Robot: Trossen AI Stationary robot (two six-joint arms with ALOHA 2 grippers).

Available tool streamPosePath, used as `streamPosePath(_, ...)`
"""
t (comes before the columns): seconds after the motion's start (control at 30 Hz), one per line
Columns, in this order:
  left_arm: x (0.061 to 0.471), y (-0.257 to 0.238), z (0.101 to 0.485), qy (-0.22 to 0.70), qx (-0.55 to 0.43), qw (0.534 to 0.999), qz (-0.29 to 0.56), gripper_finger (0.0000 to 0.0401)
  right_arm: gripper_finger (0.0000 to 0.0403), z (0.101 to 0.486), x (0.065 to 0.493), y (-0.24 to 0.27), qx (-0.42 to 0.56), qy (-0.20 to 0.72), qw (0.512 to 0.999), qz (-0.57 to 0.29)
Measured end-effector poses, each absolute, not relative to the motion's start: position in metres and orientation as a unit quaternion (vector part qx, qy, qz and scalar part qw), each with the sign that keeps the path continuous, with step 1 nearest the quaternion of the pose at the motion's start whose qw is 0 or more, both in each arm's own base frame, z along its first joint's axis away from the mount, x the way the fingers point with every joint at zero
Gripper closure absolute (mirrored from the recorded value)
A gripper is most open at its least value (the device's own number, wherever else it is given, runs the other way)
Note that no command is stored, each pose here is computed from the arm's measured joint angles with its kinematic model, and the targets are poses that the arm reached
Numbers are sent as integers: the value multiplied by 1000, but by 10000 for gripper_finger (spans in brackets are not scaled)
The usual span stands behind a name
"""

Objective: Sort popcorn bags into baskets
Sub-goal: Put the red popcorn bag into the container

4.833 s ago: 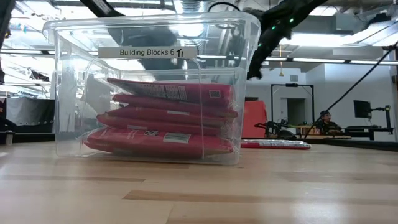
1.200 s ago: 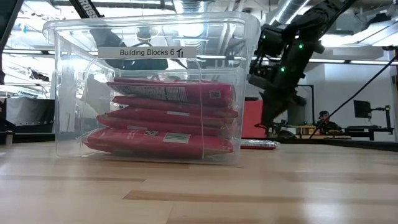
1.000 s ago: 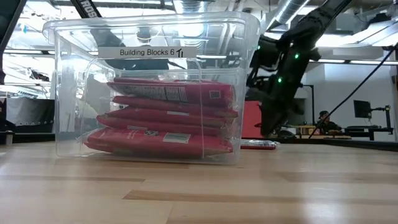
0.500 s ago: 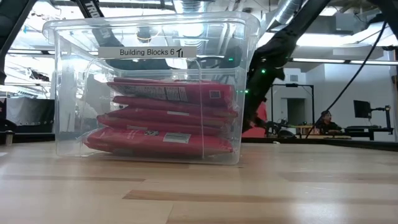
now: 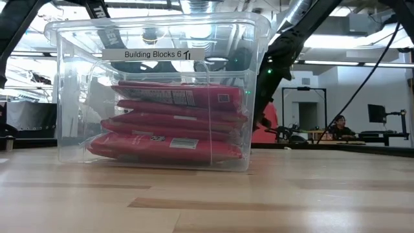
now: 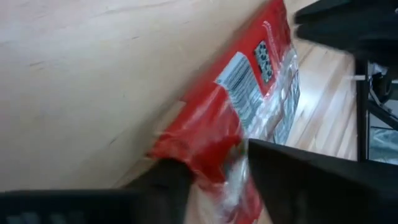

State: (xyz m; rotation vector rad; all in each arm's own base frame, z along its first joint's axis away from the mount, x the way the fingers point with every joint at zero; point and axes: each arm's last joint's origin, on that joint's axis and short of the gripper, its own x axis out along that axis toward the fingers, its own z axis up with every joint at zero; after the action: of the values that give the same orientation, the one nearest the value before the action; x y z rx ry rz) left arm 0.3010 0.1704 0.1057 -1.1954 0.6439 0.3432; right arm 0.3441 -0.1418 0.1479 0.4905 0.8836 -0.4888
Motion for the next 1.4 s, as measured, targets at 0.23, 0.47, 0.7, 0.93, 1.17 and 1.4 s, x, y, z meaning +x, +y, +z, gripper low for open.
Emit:
streamPosePath(0.23, 302, 177, 113, 259, -567, 766, 154, 389, 337, 201, 324, -142, 219, 382, 867, -234)
streamPosePath(0.47, 302, 196, 162, 181, -555, 801, 135, 399, 337, 269, 283, -134, 169, 330, 881, -294)
streamPosePath(0.7, 293, 192, 244, 101, -528, 839, 76, 401, 337, 306, 239, -128, 130, 321, 868, -357)
streamPosePath(0.93, 266, 131, 319, 118, -504, 855, 1, 401, 337, 310, 220, -130, 130, 345, 851, -375)
streamPosePath(1.17, 224, 41, 348, 188, -498, 846, 16, 401, 337, 307, 219, -131, 125, 354, 848, -374)
streamPosePath(1.4, 216, -17, 347, 205, -499, 839, 66, 401, 337, 294, 217, -130, 128, 373, 840, -372)
